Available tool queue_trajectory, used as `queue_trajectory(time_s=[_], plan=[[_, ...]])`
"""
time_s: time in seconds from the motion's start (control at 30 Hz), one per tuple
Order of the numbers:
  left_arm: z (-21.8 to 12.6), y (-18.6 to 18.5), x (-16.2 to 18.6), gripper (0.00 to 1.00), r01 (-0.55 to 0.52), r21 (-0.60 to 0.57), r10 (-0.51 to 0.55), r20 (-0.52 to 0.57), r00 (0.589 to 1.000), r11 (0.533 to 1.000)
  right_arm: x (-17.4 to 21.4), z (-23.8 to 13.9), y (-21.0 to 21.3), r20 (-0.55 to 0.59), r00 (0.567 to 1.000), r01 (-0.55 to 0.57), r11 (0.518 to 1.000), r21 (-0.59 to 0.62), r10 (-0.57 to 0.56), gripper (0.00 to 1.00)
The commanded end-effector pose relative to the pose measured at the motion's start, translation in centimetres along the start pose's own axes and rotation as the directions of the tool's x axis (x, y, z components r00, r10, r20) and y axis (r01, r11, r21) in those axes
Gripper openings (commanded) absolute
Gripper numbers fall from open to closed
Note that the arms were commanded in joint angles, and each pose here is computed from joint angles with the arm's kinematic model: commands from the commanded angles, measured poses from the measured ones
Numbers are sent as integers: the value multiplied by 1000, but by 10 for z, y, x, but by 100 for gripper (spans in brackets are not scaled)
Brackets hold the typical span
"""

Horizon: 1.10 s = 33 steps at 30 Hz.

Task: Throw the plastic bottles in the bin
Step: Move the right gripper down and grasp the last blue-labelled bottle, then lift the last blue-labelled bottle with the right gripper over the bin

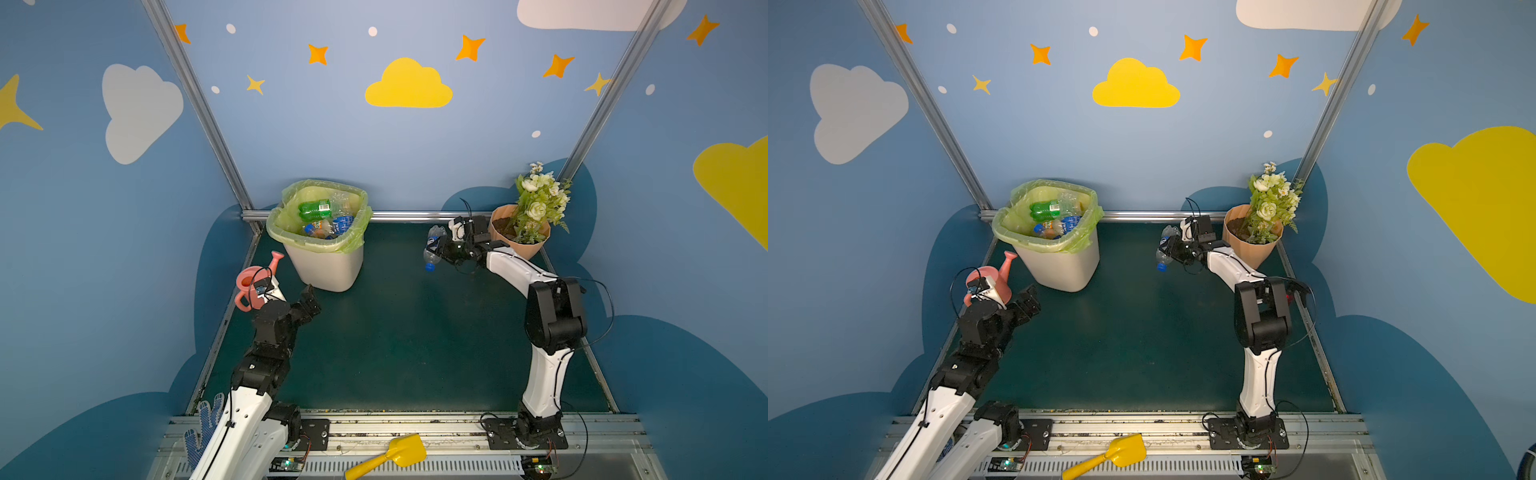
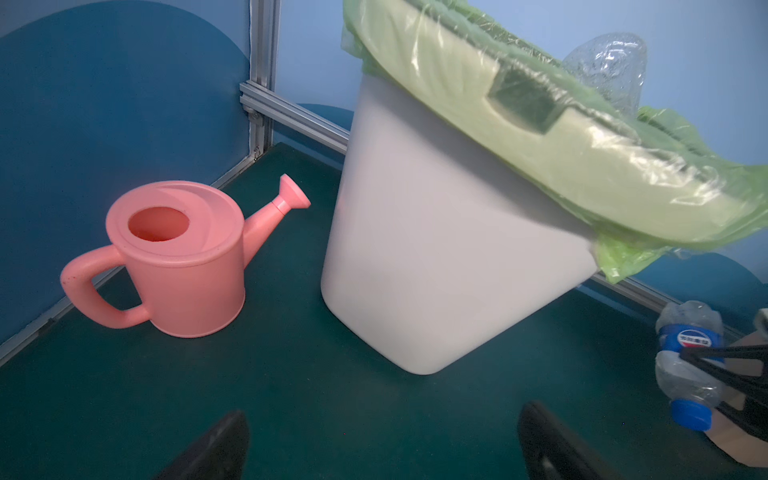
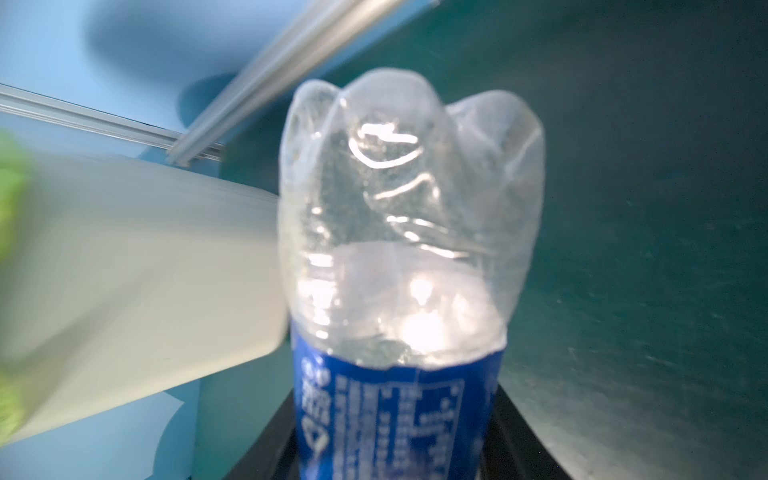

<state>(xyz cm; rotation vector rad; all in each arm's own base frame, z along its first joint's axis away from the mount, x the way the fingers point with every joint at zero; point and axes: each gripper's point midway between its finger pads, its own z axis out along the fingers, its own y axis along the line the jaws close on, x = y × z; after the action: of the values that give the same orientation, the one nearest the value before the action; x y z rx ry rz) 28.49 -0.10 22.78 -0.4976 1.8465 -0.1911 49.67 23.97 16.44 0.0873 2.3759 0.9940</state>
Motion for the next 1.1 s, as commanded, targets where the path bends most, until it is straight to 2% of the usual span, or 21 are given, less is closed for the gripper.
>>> queue_trajectory(time_s=[0.0,0.13,0.3,0.47,0.57,0.63,0.7,0.77,0.83,0.87,0.93,1.0,1.07], plan=[[-4,7,-1,100,14,-31,-13,10,1000,999,-28,-38,53,125,989,90,988,-123,-75,50],[-8,14,-3,100,26,-60,-24,28,999,998,-51,-89,104,267,956,178,962,-206,-120,49],[-10,20,0,100,39,-79,-36,30,999,996,-71,-156,171,467,870,311,909,-278,-155,49],[-8,19,3,100,43,-79,-42,20,999,996,-67,-192,244,590,783,464,818,-339,-199,49],[-8,19,3,100,42,-74,-41,16,999,996,-58,-199,286,628,754,522,755,-397,-192,49],[-8,19,4,100,42,-73,-41,12,999,996,-49,-189,312,621,762,539,711,-452,-184,49],[-8,18,5,100,41,-70,-41,8,999,997,-35,-166,336,583,789,541,670,-508,-195,49],[-7,18,6,100,42,-67,-42,5,999,997,-17,-129,360,512,828,527,632,-568,-231,50],[-6,17,7,100,45,-65,-45,1,999,997,9,-84,382,377,873,487,606,-629,-311,56],[-5,17,8,100,45,-64,-45,-2,999,997,20,-67,390,324,878,477,589,-653,-352,59],[-5,16,9,100,41,-60,-41,-8,999,997,36,-43,399,262,873,472,579,-665,-411,75],[-6,16,9,100,31,-59,-32,-16,999,998,34,-47,402,291,855,507,575,-642,-429,85],[-8,18,10,100,27,-68,-28,-21,999,997,22,-58,401,317,848,525,586,-617,-425,88]])
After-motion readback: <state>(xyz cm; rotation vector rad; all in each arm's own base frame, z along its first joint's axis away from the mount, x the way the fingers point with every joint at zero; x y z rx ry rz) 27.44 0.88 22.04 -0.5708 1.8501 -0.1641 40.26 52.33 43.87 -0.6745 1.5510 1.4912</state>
